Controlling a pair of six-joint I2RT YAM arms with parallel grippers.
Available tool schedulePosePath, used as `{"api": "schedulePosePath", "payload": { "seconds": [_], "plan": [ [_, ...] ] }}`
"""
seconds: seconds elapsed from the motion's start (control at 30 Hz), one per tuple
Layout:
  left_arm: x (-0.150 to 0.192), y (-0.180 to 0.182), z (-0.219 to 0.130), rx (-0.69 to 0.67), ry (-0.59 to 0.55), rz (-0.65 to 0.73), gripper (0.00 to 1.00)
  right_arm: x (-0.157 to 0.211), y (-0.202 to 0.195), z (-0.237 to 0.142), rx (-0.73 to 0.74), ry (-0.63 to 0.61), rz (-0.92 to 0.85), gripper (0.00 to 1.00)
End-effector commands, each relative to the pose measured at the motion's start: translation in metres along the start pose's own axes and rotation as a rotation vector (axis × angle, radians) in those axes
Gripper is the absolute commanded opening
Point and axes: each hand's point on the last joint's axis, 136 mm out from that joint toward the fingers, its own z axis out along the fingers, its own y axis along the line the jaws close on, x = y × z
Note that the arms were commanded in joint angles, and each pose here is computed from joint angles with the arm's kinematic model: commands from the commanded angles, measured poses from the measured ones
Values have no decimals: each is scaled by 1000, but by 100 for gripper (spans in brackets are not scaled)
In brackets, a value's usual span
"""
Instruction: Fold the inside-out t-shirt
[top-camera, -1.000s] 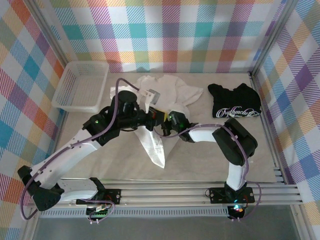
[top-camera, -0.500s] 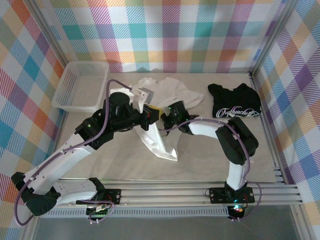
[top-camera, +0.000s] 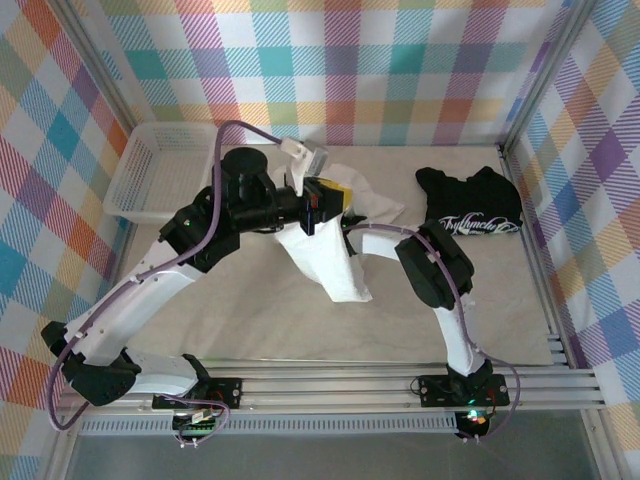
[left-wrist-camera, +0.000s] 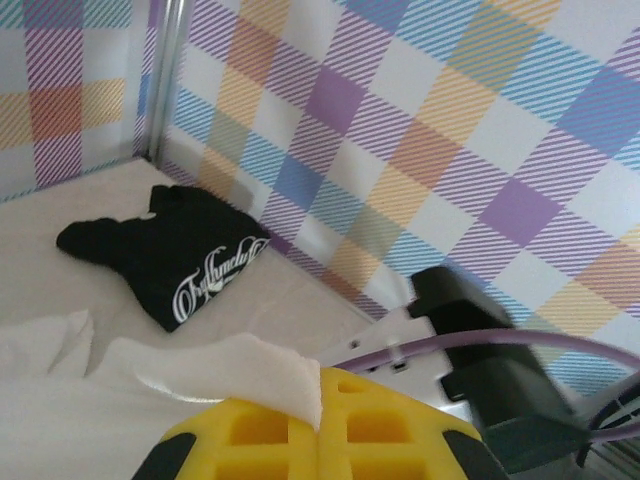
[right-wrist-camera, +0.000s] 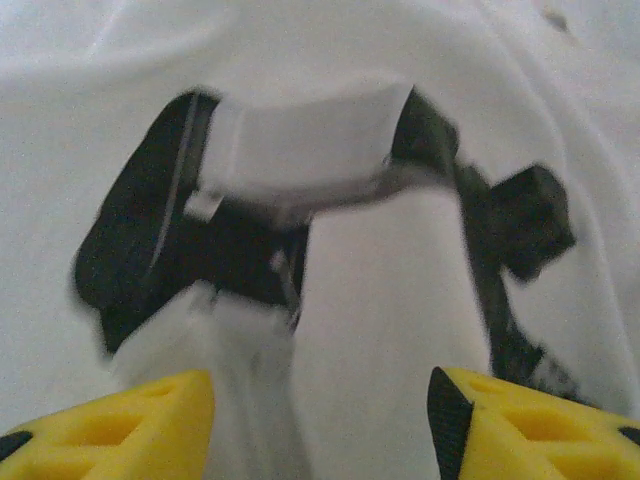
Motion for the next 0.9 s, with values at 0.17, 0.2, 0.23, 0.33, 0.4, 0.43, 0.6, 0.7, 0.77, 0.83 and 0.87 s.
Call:
{"api": "schedulePosePath", "payload": {
  "seconds": [0.17,0.2,0.23,0.33,0.4,0.43,0.6,0.7,0.77,0.83,0.87],
  "plan": [
    [-47,-37,-44,48,-142,140,0,13,-15,20,26,149,13,80],
    [-52,-37,-50,33,-160,151,0,14,-16,20,22,157,19,80],
    [-56,-37,-55,20,-178,162,0,16,-16,21,15,166,23,80],
    [-65,-19,-67,-106,-228,168,0,26,-10,20,-22,201,23,75],
    [-66,1,-72,-225,-253,154,0,39,-1,19,-62,238,27,65],
    [-66,11,-74,-279,-262,148,0,45,2,18,-81,256,28,59],
    [-72,54,-98,-525,-331,120,0,73,18,19,-168,345,12,27],
    [-73,81,-118,-666,-370,98,0,70,14,11,-190,327,27,10],
    [-70,105,-131,-765,-389,61,0,52,10,-3,-211,254,41,1],
    [-61,133,-142,-857,-393,15,0,27,5,-24,-231,155,46,0],
    [-57,147,-147,-898,-393,-11,0,14,4,-36,-245,104,42,0]
  ]
}}
